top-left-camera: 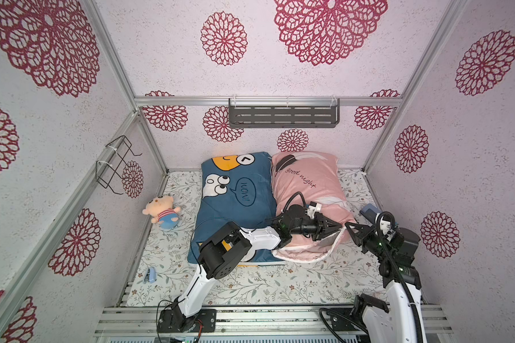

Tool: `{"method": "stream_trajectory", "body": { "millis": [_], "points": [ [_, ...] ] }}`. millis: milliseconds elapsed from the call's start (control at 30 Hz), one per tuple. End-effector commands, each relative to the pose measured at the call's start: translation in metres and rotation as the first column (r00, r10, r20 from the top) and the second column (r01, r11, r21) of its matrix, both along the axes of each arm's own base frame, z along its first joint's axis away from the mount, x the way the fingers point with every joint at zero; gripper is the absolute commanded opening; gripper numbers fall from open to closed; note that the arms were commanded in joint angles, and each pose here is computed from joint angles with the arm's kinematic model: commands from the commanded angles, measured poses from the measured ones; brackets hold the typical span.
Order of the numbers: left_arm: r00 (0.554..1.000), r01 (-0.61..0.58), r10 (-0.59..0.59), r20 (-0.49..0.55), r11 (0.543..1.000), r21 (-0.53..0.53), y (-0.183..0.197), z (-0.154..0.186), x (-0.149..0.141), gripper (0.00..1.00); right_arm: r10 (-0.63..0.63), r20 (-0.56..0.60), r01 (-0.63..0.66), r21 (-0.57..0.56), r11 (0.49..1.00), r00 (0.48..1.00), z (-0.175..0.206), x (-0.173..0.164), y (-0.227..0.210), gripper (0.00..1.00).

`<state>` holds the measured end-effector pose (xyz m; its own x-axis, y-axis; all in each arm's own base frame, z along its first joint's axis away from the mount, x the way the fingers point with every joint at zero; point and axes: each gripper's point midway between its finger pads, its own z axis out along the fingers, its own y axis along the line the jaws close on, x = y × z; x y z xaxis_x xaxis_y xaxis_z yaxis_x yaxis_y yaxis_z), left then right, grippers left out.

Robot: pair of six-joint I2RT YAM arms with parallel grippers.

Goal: Zip up pillowcases
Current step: Zip the zipper on the pillowcase.

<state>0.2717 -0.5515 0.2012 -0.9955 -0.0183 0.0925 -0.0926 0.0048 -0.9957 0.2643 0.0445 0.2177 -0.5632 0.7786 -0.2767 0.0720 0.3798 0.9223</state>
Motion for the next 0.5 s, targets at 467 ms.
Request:
{"method": "stream_trajectory", "body": {
  "millis": [467],
  "points": [
    [0.999,0.040,-0.040,0.016,0.999,-0.017,-0.0050,0.0069,-0.0085,0.18,0.028,0.072,-0.027,-0.016,1.000,0.997,0.0148,0.0008,0.0027,0.00]
  ]
}}
